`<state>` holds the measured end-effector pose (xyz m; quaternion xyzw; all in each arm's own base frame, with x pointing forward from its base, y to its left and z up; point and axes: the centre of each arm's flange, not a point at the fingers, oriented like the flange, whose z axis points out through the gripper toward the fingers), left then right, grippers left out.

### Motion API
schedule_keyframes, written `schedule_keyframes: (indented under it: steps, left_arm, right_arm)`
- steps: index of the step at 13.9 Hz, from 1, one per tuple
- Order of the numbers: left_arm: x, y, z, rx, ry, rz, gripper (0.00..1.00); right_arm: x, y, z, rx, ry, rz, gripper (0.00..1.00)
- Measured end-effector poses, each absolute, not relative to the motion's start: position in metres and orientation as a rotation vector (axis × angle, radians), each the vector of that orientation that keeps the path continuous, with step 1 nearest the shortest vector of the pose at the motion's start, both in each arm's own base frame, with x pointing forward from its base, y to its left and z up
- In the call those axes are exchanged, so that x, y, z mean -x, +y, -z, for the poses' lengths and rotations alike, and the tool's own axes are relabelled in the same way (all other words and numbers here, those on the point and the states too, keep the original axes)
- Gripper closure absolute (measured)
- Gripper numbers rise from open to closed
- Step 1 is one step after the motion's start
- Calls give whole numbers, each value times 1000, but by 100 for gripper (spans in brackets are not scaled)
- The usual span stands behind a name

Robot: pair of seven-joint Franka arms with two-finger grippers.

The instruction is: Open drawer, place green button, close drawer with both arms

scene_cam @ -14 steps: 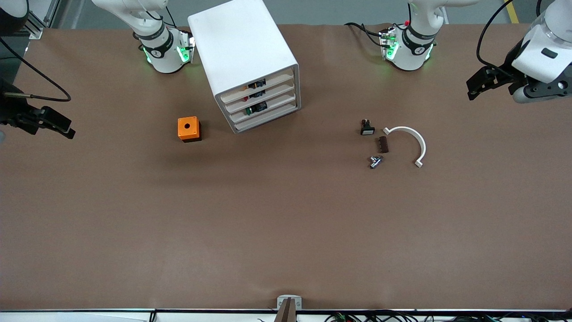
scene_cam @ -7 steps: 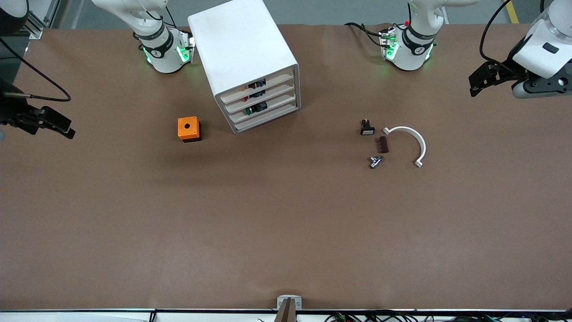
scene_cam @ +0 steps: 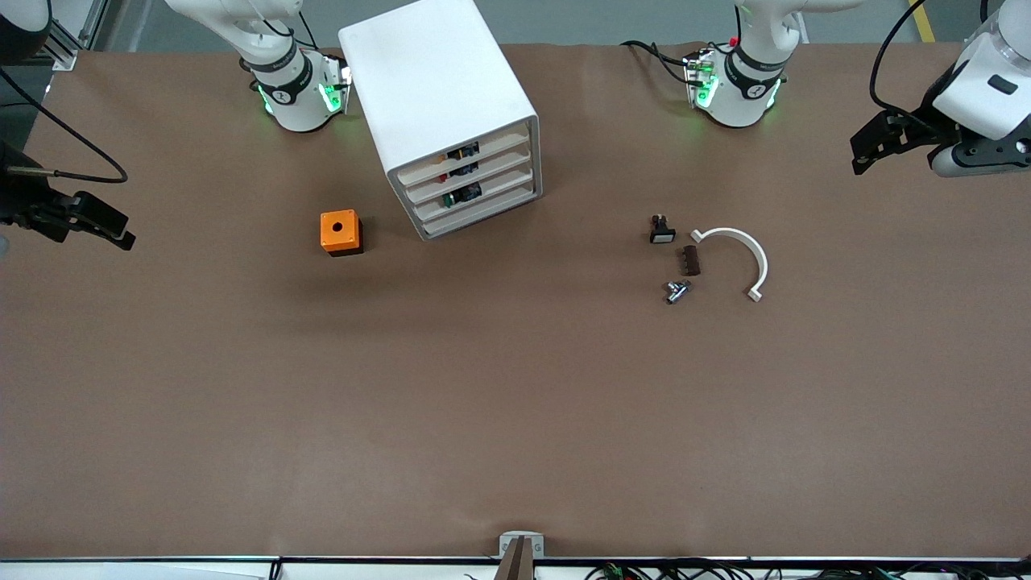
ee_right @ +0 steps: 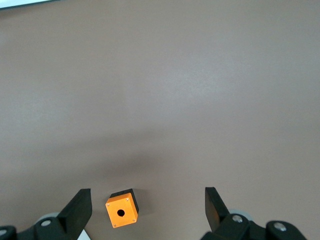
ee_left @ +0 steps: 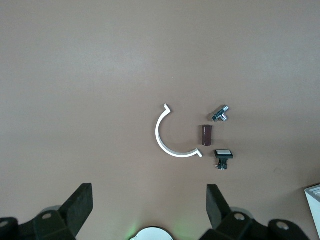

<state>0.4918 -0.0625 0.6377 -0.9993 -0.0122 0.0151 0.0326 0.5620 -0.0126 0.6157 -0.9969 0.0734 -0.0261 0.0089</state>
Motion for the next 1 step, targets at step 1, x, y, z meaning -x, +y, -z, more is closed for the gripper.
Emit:
schedule_keyframes:
  steps: [1]
  left_arm:
    - [-492, -63, -638, 3076, -38, -47, 0]
  right_arm:
    - [-562, -13, -616, 3114, 229, 82, 0]
